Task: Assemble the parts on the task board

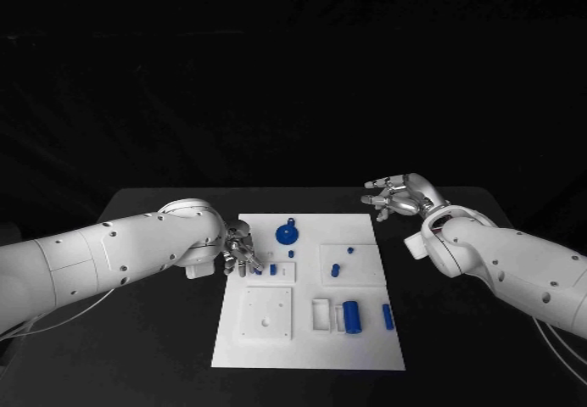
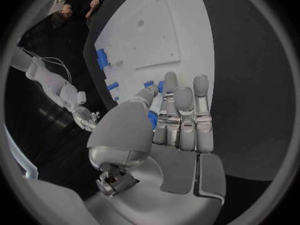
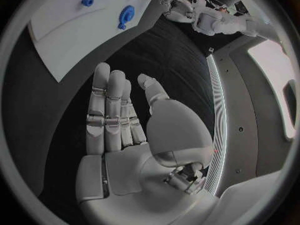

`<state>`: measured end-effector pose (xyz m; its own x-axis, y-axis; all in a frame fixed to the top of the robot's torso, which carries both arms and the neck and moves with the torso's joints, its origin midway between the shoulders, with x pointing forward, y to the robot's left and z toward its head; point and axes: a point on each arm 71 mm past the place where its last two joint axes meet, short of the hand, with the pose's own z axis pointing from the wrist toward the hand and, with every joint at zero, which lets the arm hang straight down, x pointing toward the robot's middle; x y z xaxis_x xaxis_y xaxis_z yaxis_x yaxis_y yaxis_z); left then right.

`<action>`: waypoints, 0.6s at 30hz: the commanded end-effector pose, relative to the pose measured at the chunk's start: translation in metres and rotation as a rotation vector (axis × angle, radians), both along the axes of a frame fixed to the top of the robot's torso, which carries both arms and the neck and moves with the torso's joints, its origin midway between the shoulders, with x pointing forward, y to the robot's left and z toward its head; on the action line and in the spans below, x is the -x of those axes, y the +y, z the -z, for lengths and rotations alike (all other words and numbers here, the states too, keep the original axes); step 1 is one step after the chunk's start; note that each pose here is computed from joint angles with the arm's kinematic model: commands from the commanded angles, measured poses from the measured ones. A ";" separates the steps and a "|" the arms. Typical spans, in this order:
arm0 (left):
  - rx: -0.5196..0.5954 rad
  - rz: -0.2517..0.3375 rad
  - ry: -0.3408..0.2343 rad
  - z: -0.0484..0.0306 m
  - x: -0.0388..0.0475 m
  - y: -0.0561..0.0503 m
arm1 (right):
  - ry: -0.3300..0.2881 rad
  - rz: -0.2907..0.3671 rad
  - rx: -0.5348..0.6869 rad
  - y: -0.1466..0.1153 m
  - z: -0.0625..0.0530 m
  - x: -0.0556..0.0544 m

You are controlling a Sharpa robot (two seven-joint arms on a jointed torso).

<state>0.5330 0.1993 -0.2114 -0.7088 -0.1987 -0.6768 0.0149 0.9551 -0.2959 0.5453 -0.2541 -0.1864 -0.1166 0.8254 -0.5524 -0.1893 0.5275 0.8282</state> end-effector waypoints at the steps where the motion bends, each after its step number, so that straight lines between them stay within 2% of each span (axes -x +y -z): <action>1: -0.016 0.011 0.001 0.0024 0.0021 -0.001 | 0.000 -0.018 0.001 0.001 0.000 0.000; 18: -0.034 -0.012 -0.014 0.0023 0.0021 0.005 | 0.002 -0.018 0.000 0.001 0.001 0.001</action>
